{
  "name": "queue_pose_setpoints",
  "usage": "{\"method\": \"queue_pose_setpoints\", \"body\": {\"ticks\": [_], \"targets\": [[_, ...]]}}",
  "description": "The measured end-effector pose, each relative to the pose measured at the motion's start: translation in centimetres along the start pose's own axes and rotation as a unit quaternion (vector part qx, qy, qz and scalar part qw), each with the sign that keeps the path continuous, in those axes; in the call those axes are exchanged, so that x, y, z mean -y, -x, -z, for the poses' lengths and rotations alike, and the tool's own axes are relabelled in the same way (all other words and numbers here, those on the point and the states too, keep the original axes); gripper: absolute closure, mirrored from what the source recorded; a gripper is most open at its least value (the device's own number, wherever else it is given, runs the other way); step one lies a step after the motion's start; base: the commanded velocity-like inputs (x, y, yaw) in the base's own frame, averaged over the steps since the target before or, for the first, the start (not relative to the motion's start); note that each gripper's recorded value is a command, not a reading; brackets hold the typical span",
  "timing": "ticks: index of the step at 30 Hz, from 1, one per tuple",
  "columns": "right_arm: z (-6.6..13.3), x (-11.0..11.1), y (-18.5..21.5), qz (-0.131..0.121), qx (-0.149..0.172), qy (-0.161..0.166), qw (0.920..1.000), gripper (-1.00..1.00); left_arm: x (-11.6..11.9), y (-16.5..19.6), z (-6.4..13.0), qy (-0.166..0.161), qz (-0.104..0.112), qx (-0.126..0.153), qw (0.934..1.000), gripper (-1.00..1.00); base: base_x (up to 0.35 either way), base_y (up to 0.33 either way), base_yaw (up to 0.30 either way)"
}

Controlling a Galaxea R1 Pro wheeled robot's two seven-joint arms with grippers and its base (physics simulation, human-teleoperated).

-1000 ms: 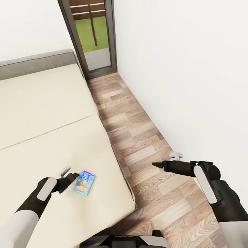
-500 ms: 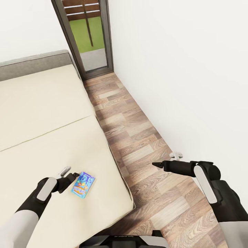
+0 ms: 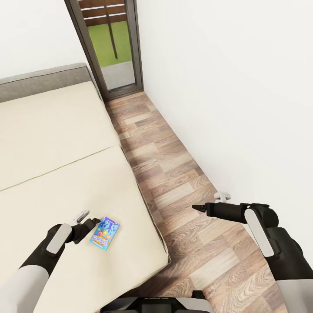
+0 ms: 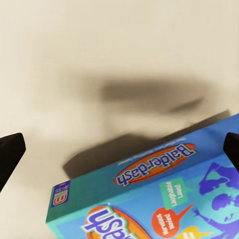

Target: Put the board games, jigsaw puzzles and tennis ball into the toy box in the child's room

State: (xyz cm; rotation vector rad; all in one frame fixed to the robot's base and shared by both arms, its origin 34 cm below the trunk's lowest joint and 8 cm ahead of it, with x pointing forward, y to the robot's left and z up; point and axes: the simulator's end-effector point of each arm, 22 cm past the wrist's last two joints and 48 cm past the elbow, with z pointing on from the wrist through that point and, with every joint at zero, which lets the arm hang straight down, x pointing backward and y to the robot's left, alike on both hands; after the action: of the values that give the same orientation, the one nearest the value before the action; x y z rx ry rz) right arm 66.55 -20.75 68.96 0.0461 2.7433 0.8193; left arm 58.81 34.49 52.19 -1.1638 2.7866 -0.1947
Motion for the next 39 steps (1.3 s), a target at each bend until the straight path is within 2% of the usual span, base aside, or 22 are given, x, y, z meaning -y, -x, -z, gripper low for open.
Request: {"method": "queue_pose_setpoints", "body": {"ticks": [16,29,39], "targets": [[-0.02,-0.02,0.00,0.000,0.000,0.000,1.0000,-1.00,-0.29,0.12,-0.02,0.002,0.002,0.005,1.0000,-1.00,-0.012,-0.007,0.000],[-0.03,0.00,0.01,0.000,0.000,0.000,1.0000,-1.00,-0.32,0.20,-0.06,0.002,0.003,0.008,1.0000,-1.00,-0.186,-0.110,0.000],[-0.01,-0.04,0.02,0.000,0.000,0.000,1.0000,-1.00,-0.32,0.22,-0.03,0.002,0.004,0.009,1.0000,-1.00,-0.077,-0.046,0.000]]}}
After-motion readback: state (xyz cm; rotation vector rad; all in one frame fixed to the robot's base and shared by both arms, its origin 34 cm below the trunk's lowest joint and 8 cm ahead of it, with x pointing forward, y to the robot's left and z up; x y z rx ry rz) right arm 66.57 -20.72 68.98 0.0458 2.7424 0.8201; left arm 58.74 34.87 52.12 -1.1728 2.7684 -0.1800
